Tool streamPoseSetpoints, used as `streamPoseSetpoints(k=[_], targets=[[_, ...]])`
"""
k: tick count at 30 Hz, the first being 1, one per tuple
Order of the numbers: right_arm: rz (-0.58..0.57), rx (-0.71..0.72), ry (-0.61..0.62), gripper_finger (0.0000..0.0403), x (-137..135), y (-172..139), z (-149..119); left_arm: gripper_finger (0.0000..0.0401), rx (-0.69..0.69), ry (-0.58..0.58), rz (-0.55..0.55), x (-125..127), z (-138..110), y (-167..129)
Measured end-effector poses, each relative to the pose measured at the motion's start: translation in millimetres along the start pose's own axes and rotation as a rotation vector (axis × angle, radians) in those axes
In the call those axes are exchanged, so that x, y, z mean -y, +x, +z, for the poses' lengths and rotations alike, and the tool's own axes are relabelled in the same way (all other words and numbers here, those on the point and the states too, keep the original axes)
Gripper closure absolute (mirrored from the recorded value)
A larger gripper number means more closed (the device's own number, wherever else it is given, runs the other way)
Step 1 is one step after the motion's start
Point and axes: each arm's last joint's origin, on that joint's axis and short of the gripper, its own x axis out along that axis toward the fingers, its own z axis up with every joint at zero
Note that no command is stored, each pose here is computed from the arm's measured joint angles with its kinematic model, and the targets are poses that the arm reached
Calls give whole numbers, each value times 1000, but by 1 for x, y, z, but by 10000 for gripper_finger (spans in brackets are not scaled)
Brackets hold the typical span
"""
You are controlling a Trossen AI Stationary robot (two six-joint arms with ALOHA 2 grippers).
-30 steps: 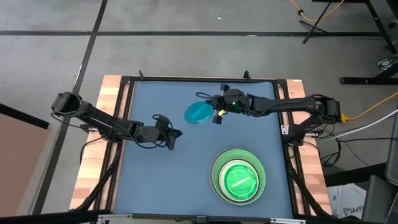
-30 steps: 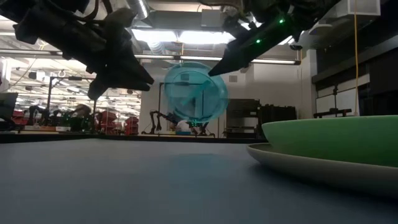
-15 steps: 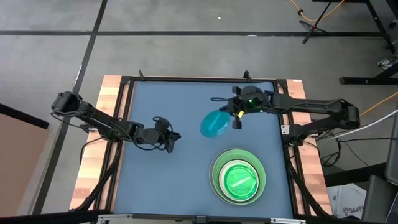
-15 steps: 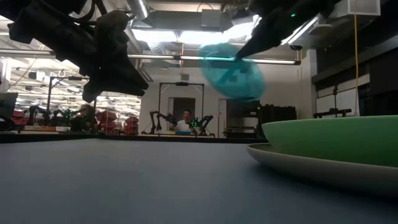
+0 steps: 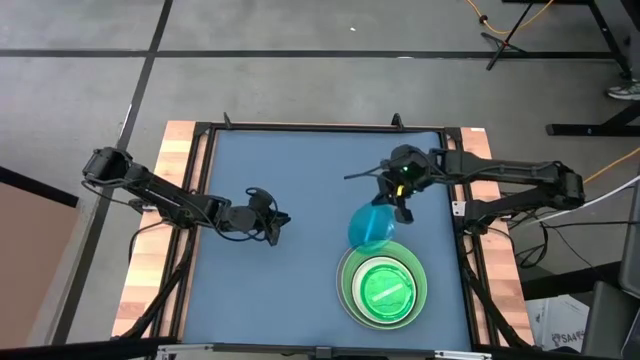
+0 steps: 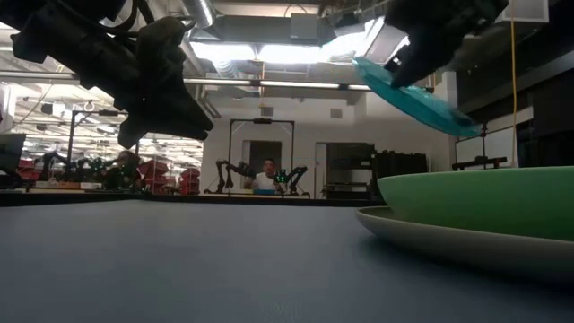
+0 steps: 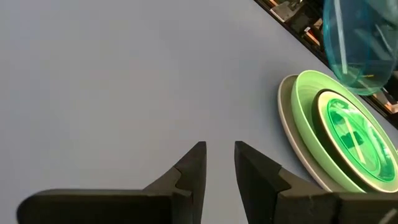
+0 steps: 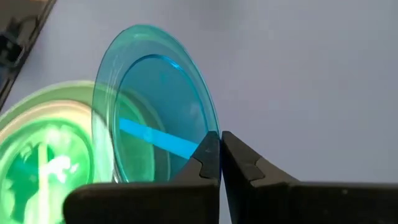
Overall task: Stack plastic plates
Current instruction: Stack the blue plate on top of the small green plate
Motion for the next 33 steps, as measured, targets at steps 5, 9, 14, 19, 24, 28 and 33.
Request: streamPoseSetpoints(k=[5, 9, 14, 19, 24, 28, 33], targets=[[51, -79, -3, 403, -15, 4, -5, 324, 1, 0, 0, 0, 0, 0], [102, -117, -30, 403, -31, 8, -6, 324, 0, 0, 0, 0, 0, 0], [149, -141, -31, 403, -51, 12, -5, 324, 1, 0, 0, 0, 0, 0], [170, -161, -39, 403, -68, 15, -5, 324, 0, 0, 0, 0, 0, 0], [184, -190, -48, 403, -83, 22, -6, 324, 0, 0, 0, 0, 0, 0], [211, -221, -66, 403, -93, 31, -8, 324, -1, 1, 2, 0, 0, 0], [230, -283, -70, 403, -102, 46, -11, 324, -3, 3, 4, 0, 0, 0]])
